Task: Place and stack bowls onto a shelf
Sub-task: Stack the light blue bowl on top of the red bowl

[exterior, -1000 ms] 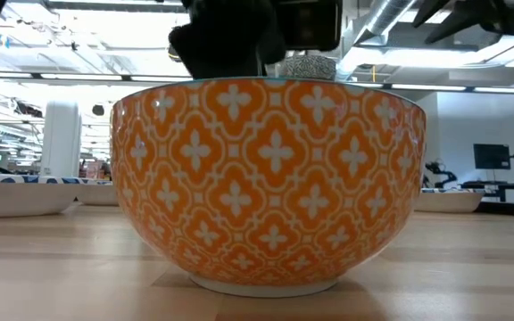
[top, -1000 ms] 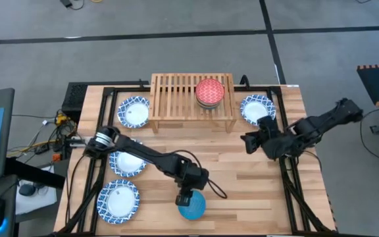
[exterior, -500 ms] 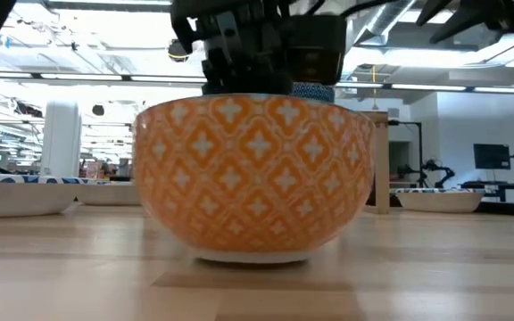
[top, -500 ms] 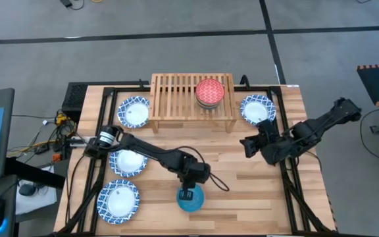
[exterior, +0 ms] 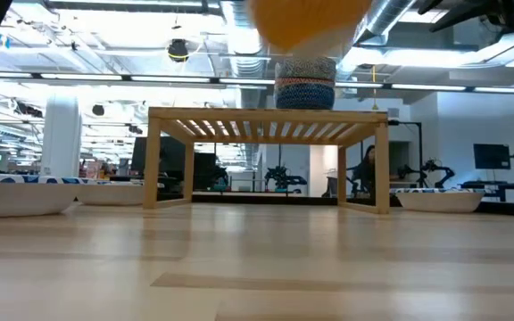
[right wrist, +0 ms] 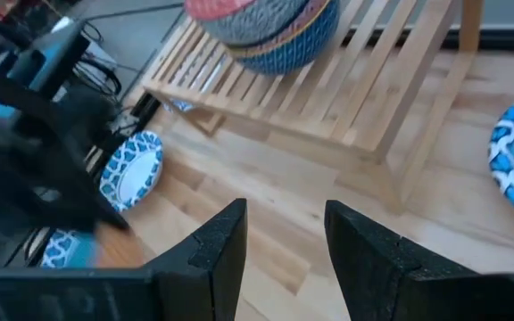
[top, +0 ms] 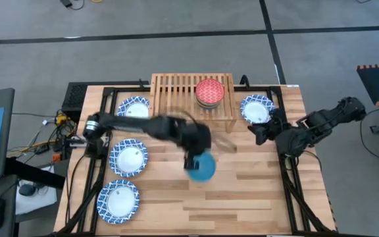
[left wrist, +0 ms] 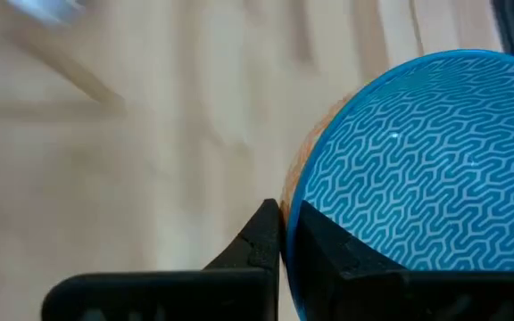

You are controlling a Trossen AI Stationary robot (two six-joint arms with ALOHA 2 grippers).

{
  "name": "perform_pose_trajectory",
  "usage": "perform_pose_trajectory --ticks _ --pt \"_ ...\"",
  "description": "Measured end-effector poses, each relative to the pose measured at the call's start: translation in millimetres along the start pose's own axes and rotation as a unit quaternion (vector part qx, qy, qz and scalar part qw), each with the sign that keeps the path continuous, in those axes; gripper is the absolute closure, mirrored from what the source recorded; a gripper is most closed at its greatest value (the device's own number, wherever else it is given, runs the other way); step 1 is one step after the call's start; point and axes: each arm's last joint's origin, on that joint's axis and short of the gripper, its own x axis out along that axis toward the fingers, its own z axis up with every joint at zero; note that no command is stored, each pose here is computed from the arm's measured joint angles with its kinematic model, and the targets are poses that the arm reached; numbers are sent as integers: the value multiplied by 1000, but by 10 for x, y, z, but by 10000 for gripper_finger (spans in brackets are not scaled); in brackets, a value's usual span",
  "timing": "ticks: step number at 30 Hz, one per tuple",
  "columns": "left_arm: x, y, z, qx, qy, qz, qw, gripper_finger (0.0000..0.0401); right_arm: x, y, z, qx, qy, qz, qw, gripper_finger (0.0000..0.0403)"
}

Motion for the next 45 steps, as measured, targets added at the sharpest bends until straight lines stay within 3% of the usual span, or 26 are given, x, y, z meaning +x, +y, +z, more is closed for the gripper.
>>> perform_pose_trajectory --ticks 5,11,14,19,27,39,45 --pt "-655 610 317 -45 -122 114 985 400 -9 -63 92 -5 -18 -7 1000 223" --pt "-1098 1383 450 -130 -241 218 937 400 34 -103 178 -21 -37 -29 999 223" --pt "-1170 1701 368 -172 -249 241 922 401 55 -116 204 -27 -41 -38 998 223" --pt "-1091 2085 180 -227 -216 229 922 401 80 -131 232 -42 -44 -50 997 223" --pt "-849 2249 118 -236 -192 189 934 401 120 -161 283 -44 -49 -69 995 223" --pt "-741 2230 45 -210 -140 167 953 400 173 -205 354 -40 -46 -88 994 223" --pt "-740 2239 64 -197 -148 170 954 363 180 -209 361 -37 -43 -89 994 223"
